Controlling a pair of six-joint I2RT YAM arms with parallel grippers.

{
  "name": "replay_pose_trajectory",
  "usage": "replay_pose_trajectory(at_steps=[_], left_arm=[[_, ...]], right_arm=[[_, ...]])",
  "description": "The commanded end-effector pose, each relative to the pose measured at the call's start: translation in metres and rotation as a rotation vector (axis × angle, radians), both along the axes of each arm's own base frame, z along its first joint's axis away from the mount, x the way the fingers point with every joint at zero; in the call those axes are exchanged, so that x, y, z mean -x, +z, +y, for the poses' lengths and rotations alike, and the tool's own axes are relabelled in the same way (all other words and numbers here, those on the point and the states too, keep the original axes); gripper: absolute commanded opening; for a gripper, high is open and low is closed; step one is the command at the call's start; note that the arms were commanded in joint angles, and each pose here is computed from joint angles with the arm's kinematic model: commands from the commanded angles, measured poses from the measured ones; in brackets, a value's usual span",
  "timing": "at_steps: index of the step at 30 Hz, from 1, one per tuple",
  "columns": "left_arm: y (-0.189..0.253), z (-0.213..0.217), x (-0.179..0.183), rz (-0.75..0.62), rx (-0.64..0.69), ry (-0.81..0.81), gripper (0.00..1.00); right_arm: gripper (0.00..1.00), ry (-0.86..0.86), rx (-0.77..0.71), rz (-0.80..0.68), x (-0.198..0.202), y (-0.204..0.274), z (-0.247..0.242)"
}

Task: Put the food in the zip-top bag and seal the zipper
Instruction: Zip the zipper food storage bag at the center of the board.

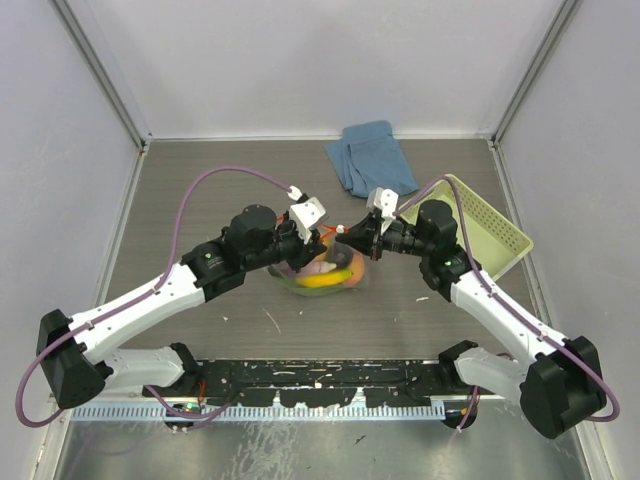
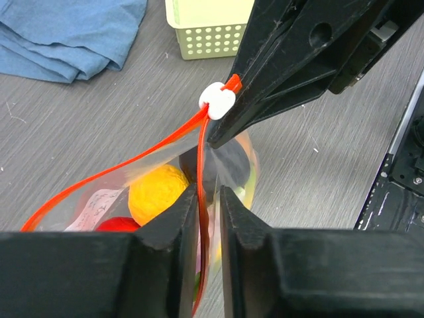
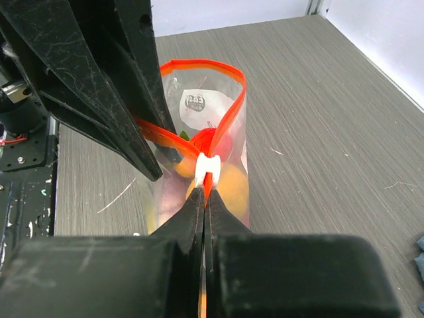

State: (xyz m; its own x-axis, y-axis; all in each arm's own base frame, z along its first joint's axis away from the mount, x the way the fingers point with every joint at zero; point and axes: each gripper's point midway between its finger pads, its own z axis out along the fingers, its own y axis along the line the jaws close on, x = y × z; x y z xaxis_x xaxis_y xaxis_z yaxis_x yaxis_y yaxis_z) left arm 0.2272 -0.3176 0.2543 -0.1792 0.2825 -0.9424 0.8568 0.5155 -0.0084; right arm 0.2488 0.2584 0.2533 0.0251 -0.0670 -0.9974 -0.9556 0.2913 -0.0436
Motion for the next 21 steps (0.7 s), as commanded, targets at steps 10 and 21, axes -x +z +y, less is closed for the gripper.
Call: replay_pose_trajectory(at_steps=[10,21], left_arm=[[0.065,-0.004,0.005,-0.175,0.112,-0.078,0.57],[0.082,-0.023,0.016,-0.259,0.073,-0.260,0.75]], right_arm=[[0.01,-0.013,-0.006,-0.128,0.011,0.029,-0.009],[0.01,0.030,0.019,-0.155,0.019,0.022,-0.009]])
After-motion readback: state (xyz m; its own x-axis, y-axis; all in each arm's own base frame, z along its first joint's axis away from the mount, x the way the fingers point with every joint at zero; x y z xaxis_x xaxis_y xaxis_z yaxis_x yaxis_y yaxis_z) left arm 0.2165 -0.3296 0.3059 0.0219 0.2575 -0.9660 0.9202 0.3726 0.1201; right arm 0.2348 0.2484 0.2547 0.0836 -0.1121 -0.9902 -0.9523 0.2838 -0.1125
